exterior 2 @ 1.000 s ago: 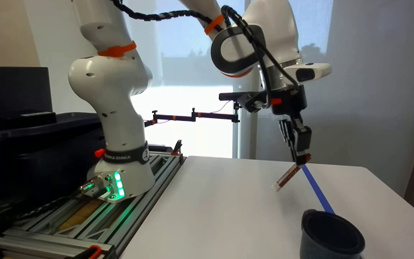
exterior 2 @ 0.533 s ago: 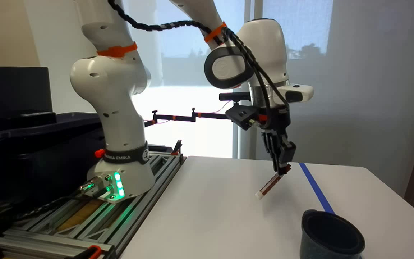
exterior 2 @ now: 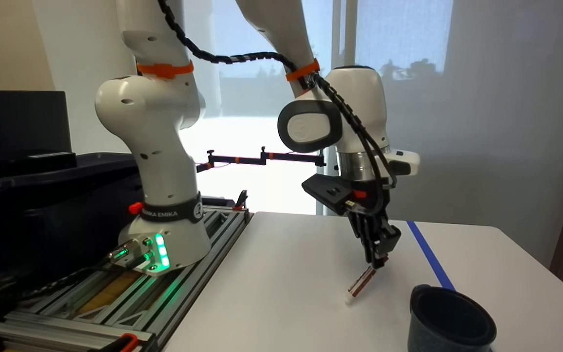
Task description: Take the marker out of the cup
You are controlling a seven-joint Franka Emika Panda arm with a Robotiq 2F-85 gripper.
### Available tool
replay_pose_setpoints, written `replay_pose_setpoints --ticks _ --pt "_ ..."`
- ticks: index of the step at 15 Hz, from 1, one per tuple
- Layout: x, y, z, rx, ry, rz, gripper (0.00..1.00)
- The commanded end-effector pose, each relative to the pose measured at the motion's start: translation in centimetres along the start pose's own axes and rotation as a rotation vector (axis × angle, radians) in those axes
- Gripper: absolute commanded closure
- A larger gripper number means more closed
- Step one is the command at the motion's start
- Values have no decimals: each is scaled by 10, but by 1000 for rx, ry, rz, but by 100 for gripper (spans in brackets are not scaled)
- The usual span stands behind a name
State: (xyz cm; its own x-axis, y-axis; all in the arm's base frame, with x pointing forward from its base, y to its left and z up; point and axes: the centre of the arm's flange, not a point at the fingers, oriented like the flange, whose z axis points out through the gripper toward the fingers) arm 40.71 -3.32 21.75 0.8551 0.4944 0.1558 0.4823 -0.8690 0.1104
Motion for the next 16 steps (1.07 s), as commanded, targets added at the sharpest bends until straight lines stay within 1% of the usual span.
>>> replay_pose_setpoints --ticks 1,5,11,12,13,14,15,16 --pt "-20 -4 24 -5 14 -67 95" --pt "-25 -6 40 -4 10 -111 95" --pt "-33 -9 60 3 20 -130 95" --pt "-34 -8 60 2 22 -130 93" --pt "-35 -7 59 -1 30 -125 70" --pt "-34 -6 54 -8 36 -116 85" --pt "-34 -5 51 -12 40 -106 75" --pt "-33 -6 46 -25 44 -91 93"
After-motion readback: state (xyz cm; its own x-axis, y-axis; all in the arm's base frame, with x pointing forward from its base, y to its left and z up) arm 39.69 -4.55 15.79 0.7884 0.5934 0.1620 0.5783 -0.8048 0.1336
